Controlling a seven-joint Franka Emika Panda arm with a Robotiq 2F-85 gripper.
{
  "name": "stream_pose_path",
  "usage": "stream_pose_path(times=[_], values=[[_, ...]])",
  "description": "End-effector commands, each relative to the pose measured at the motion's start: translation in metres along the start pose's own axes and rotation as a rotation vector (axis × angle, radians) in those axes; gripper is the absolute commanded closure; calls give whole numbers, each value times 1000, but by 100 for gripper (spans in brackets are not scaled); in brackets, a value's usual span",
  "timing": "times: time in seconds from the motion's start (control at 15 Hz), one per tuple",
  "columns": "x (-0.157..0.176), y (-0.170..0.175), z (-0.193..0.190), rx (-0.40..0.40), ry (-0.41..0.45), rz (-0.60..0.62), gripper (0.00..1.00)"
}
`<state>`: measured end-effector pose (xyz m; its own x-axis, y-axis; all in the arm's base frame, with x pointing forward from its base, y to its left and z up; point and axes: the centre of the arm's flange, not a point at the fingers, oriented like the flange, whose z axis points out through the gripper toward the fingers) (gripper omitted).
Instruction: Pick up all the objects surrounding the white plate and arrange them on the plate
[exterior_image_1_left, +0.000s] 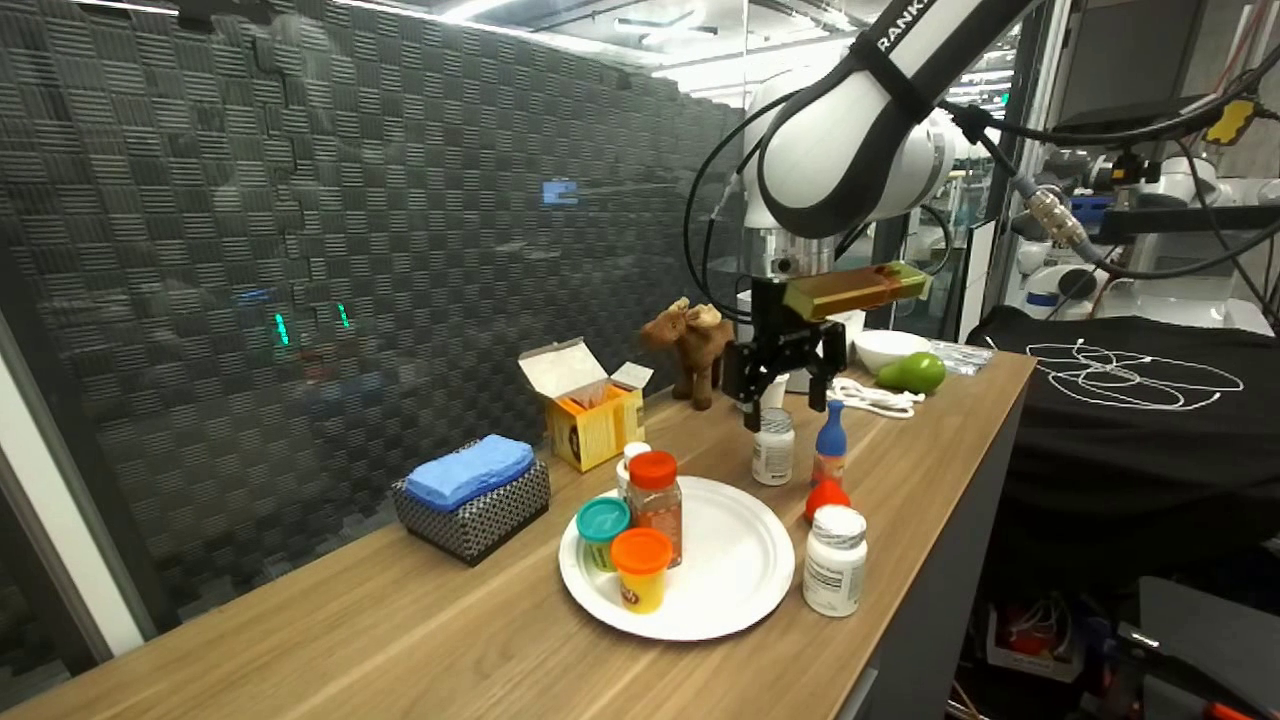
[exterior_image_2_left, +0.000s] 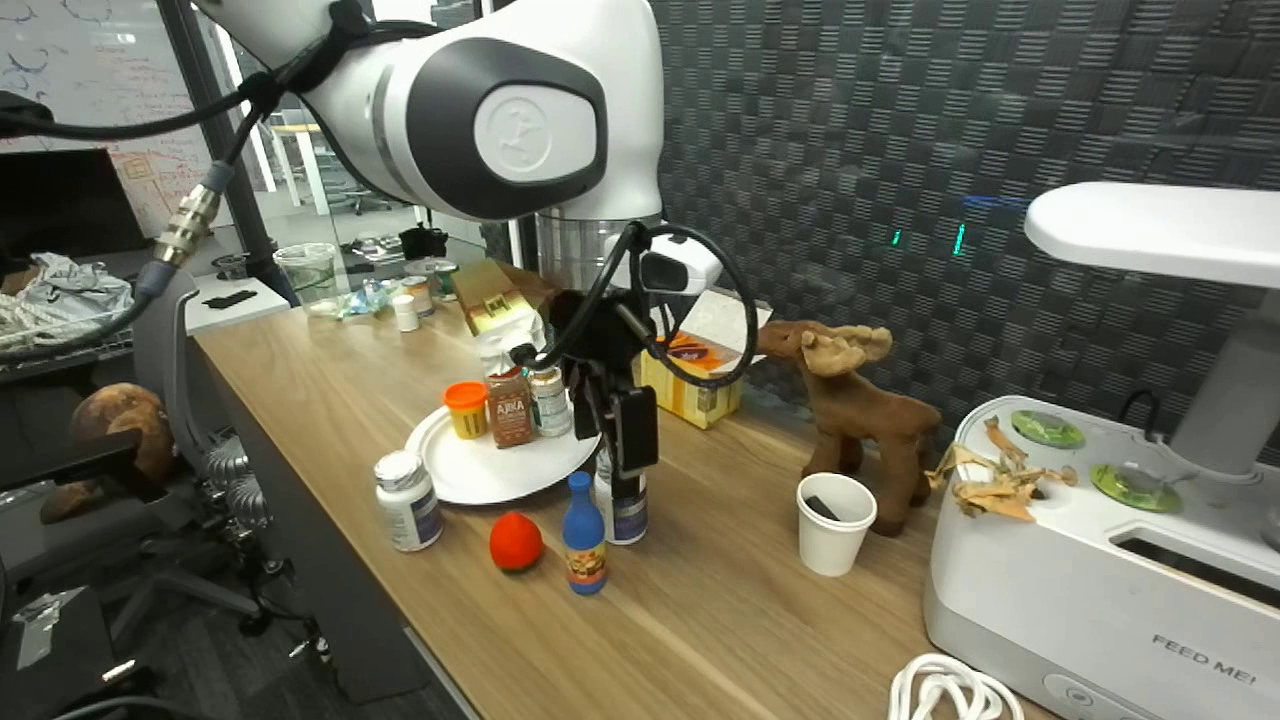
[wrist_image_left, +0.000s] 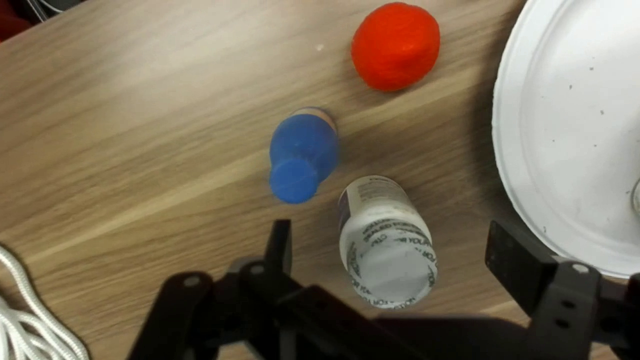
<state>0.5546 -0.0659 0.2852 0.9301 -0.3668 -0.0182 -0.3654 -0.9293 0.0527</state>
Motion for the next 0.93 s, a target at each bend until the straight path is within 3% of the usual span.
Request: stream_pose_path(times=[0.0, 0.07, 0.2, 0.67, 0.87], values=[[8, 2, -2, 29, 29, -3, 0], [9, 2, -2, 33, 33, -3, 0], [10, 0, -2, 34, 39, -6, 26], [9, -5, -8, 9, 72, 18, 80], [7, -16, -25, 17, 87, 51, 81]])
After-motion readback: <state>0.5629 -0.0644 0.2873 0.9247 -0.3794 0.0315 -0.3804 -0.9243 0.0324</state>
